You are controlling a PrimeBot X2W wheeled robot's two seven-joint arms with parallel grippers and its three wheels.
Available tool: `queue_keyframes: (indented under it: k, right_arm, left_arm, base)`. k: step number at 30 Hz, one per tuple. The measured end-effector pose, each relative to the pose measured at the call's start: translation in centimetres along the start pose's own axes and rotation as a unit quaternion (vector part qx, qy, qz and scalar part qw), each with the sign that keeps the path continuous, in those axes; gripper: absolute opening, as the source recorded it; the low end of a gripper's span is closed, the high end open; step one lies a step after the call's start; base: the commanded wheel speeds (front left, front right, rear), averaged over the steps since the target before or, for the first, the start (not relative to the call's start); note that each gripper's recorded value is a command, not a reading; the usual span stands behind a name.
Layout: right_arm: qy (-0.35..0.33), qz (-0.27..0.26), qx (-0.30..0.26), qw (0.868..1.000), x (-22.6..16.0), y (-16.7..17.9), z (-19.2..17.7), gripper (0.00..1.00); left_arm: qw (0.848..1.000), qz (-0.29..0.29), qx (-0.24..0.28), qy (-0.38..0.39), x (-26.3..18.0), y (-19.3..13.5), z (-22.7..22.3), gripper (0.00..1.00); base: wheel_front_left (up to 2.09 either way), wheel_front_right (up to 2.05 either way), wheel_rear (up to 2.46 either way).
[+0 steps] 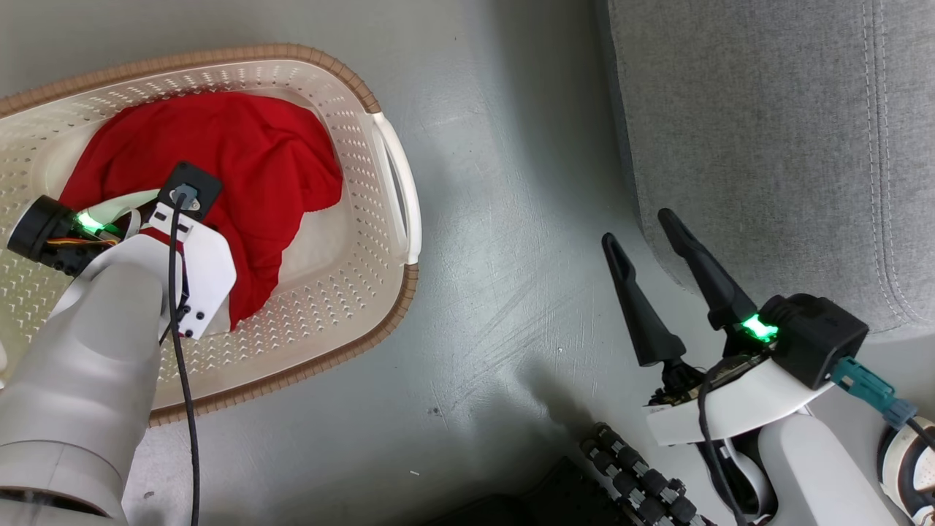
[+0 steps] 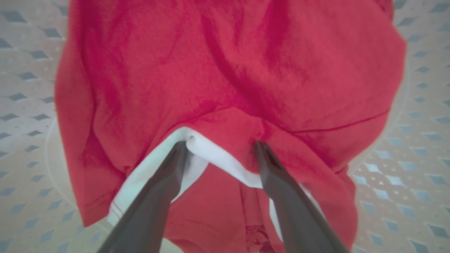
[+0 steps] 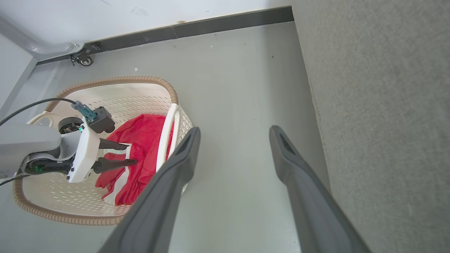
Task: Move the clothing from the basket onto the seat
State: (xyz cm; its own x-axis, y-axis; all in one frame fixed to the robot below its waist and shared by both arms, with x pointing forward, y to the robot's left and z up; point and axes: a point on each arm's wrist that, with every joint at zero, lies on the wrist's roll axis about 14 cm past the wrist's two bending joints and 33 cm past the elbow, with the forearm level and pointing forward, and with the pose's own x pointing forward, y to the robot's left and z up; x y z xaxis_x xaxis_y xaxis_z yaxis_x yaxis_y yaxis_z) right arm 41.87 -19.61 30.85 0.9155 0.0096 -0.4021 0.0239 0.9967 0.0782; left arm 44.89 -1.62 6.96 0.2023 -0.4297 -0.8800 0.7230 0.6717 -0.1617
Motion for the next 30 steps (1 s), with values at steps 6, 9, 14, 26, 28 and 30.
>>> queue_keyframes:
  k: [6, 9, 14, 26, 28, 30]
  right_arm:
    - [0.001, -0.003, -0.003, 1.000, 0.1, -0.3, -0.1, 1.00]
    - [0.002, -0.002, -0.003, 1.000, 0.2, -0.2, -0.2, 1.00]
    - [0.002, 0.000, -0.003, 1.000, 0.3, -0.1, -0.3, 1.00]
    - [-0.021, 0.007, -0.004, 1.000, 1.3, 0.0, 1.1, 1.00]
    - [-0.028, 0.008, -0.005, 1.000, 1.6, 0.0, 1.5, 1.00]
    - [-0.032, 0.008, -0.005, 0.999, 1.7, 0.0, 1.8, 1.00]
  left_arm:
    - [1.000, -0.003, -0.004, 0.005, 0.1, -0.3, -0.5, 1.00]
    - [1.000, -0.004, -0.005, 0.009, 0.1, -0.3, -0.7, 1.00]
    - [1.000, -0.007, -0.012, 0.013, 0.2, -0.6, -1.0, 0.00]
    - [1.000, 0.002, -0.009, 0.017, 0.0, 0.4, -1.4, 0.00]
    - [1.000, 0.004, -0.008, 0.014, -0.1, 0.6, -1.4, 0.00]
    - [1.000, 0.005, -0.009, 0.011, -0.2, 0.6, -1.2, 0.00]
  base:
    - [0.00, 0.00, 0.00]
    - [0.00, 0.00, 0.00]
    - [0.00, 0.00, 0.00]
    - [0.00, 0.00, 0.00]
    - [0.00, 0.00, 0.00]
    - [0.00, 0.00, 0.00]
